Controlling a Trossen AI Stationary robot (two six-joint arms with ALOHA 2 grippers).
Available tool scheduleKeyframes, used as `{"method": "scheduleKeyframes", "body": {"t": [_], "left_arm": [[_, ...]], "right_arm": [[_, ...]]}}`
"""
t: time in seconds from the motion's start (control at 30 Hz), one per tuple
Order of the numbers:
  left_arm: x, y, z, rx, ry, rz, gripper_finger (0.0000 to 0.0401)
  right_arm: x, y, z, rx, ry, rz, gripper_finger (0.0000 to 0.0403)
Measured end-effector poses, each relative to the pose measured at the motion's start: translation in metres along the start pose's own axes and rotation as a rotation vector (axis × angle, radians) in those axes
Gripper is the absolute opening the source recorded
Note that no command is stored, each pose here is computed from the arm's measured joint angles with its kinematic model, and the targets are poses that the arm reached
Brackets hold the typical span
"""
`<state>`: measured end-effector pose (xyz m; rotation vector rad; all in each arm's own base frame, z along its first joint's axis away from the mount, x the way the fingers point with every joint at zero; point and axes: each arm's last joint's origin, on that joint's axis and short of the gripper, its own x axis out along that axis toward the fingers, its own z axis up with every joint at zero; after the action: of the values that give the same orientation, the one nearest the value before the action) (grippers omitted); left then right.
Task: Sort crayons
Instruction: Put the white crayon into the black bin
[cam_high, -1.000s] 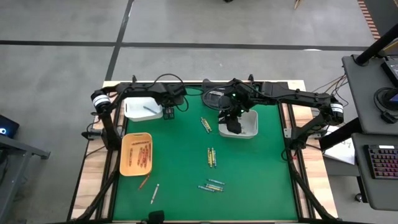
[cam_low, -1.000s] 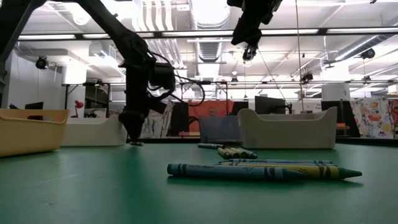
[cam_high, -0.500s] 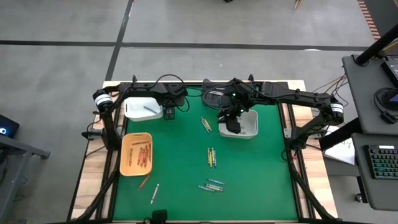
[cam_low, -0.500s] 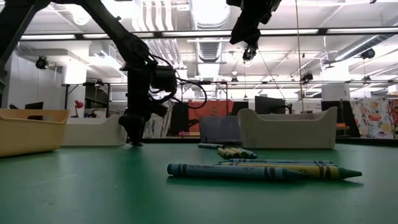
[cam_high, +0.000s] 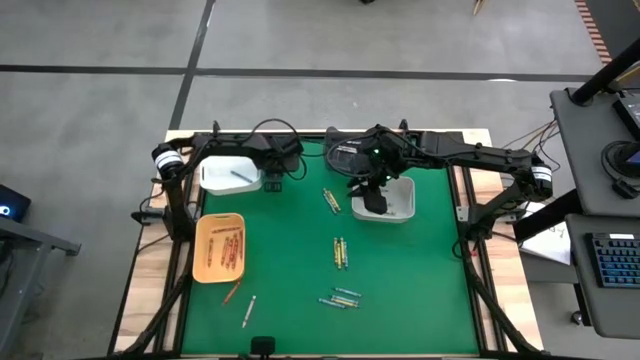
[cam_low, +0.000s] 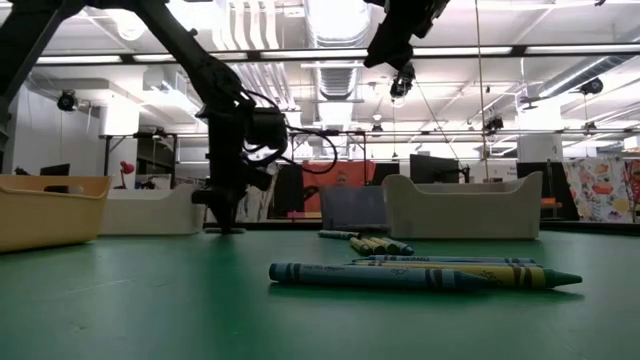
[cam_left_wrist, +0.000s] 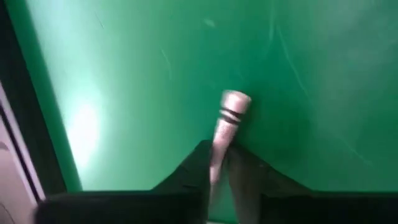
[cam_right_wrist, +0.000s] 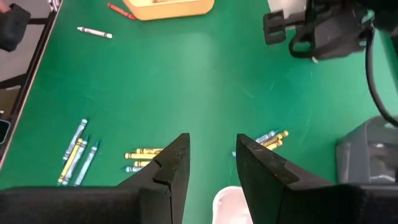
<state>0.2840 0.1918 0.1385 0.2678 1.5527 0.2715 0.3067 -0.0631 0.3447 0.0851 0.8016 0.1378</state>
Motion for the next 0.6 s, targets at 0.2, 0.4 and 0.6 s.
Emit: {"method": "scheduleKeyframes", "body": {"t": [0.2,0.4,0.6], "left_arm": [[-0.007,0.004,0.003,-0.018,-0.078,-0.003,0.0008],[-0.043,0.011,0.000,-0.169,-0.231,-0.035,0.0002],[-0.097,0.014,-0.004,-0.312,-0.540,-0.165,0.0001]], "right_arm": [[0.000,0.000,0.000,-0.036,-0.004,-0.001,0.0118],[0.003,0.000,-0.003,-0.040,0.008,0.001,0.0118],[0.021,-0.004,-0.018,-0.011,0.026,0.005,0.0118]]}}
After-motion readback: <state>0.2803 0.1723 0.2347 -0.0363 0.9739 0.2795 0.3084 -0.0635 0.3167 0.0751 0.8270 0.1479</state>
